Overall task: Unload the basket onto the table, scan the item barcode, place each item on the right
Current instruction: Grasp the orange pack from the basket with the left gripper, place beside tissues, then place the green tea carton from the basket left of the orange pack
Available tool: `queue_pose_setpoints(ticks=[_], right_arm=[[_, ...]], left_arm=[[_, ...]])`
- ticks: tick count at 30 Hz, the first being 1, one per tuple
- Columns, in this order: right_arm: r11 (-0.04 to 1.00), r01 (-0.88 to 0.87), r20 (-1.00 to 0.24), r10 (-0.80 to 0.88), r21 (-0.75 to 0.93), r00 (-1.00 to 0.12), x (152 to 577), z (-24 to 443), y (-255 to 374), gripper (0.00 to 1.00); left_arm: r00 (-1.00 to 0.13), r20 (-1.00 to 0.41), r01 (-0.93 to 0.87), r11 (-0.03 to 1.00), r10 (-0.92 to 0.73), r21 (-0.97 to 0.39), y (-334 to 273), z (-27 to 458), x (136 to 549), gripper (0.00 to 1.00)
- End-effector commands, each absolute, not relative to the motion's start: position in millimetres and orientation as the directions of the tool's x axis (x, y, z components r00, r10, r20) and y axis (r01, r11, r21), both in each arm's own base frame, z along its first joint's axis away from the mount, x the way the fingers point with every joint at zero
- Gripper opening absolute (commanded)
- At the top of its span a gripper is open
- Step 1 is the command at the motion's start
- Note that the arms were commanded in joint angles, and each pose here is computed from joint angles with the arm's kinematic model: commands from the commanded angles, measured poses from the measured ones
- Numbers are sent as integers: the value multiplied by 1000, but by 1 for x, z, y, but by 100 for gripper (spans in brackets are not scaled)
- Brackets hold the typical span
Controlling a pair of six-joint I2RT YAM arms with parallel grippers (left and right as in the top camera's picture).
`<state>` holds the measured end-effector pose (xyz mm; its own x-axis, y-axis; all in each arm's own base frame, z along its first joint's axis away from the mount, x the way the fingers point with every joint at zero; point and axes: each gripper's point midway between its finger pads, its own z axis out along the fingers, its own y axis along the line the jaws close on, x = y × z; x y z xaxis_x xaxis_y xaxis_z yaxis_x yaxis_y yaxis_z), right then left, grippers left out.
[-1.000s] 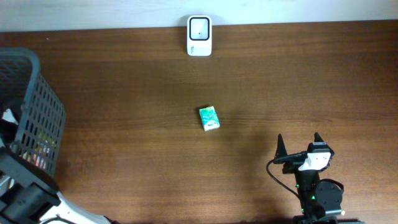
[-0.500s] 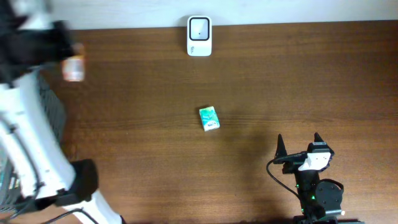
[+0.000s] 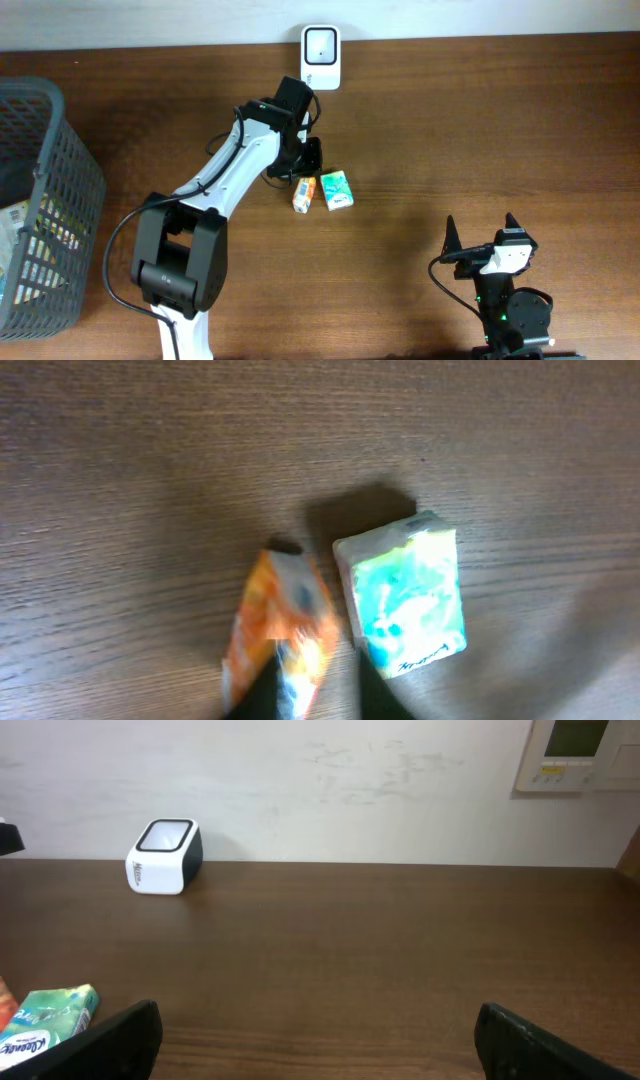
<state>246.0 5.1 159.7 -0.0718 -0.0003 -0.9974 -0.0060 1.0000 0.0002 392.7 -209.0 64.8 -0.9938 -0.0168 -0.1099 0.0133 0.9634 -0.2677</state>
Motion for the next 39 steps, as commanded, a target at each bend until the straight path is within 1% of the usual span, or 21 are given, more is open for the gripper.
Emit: queue_pose_setpoints(ticks=[1,3,4,6,7,8,9,10,11,12,13,14,16,18,20,21,22,25,27,32,39], right_arm=[[1000,6,-997,7,7,-77,246,156,3,99],[1000,6,-997,7,7,-77,246,156,3,99],[1000,6,-997,7,7,-77,246,156,3,99],[1000,6,-997,7,7,-77,246,156,3,99],[1000,6,-997,7,7,-77,246,156,3,99],[1000,6,-997,7,7,-77,246,156,3,99],[1000,6,-997,7,7,-77,246,156,3,98],[1000,6,-997,7,7,-77,246,156,3,99],[1000,6,-997,7,7,-77,246,156,3,99],[1000,6,-997,7,7,-77,246,156,3,99],[1000,6,-997,7,7,-77,246,156,3,99],[1000,6,-997,7,7,-77,246,156,3,99],[1000,6,-997,7,7,-77,246,156,3,99],[1000,6,-997,7,7,-77,246,156,3,99],[1000,6,-997,7,7,-77,246,156,3,99],[1000,6,-997,7,7,-77,246,156,3,99],[1000,6,-997,7,7,-77,246,156,3,99],[1000,6,-997,7,7,-77,246,156,3,99],[1000,6,-997,7,7,-77,246,156,3,99],[1000,6,-997,7,7,-77,246,156,3,99],[1000,6,-997,7,7,-77,246,156,3,99]], left_arm=[[-988,-153,30,964,-11,-265,-214,76,398,63],[-958,-285,34,973,-34,-229,-203,124,427,65],[-905,-422,37,981,-47,-190,-181,187,448,65],[-800,-588,-34,988,-116,-148,-130,281,460,66],[-693,-694,-148,981,-194,-125,-75,348,452,76],[-632,-736,-231,966,-242,-119,-37,379,440,76],[-589,-757,-302,946,-283,-119,-4,397,426,77],[-529,-771,-426,896,-356,-122,52,412,403,77],[-481,-768,-543,832,-422,-117,103,417,379,78],[-438,-756,-647,754,-486,-110,149,414,358,77],[-412,-739,-715,692,-533,-101,178,407,341,76],[-372,-709,-787,609,-599,-101,207,396,321,75],[-366,-638,-847,526,-678,-73,237,364,301,74],[-384,-516,-893,450,-765,-4,259,309,276,73],[-454,-397,-879,473,-797,56,269,248,266,71],[-454,-374,-882,467,-809,61,271,233,264,71],[-470,-342,-874,484,-813,50,273,213,266,70],[-576,-241,-806,592,-781,10,267,166,280,71],[-612,-186,-777,628,-769,-40,262,145,292,71],[-619,-131,-775,630,-774,-60,262,120,299,70],[-625,-14,-779,625,-780,-45,259,78,296,62]])
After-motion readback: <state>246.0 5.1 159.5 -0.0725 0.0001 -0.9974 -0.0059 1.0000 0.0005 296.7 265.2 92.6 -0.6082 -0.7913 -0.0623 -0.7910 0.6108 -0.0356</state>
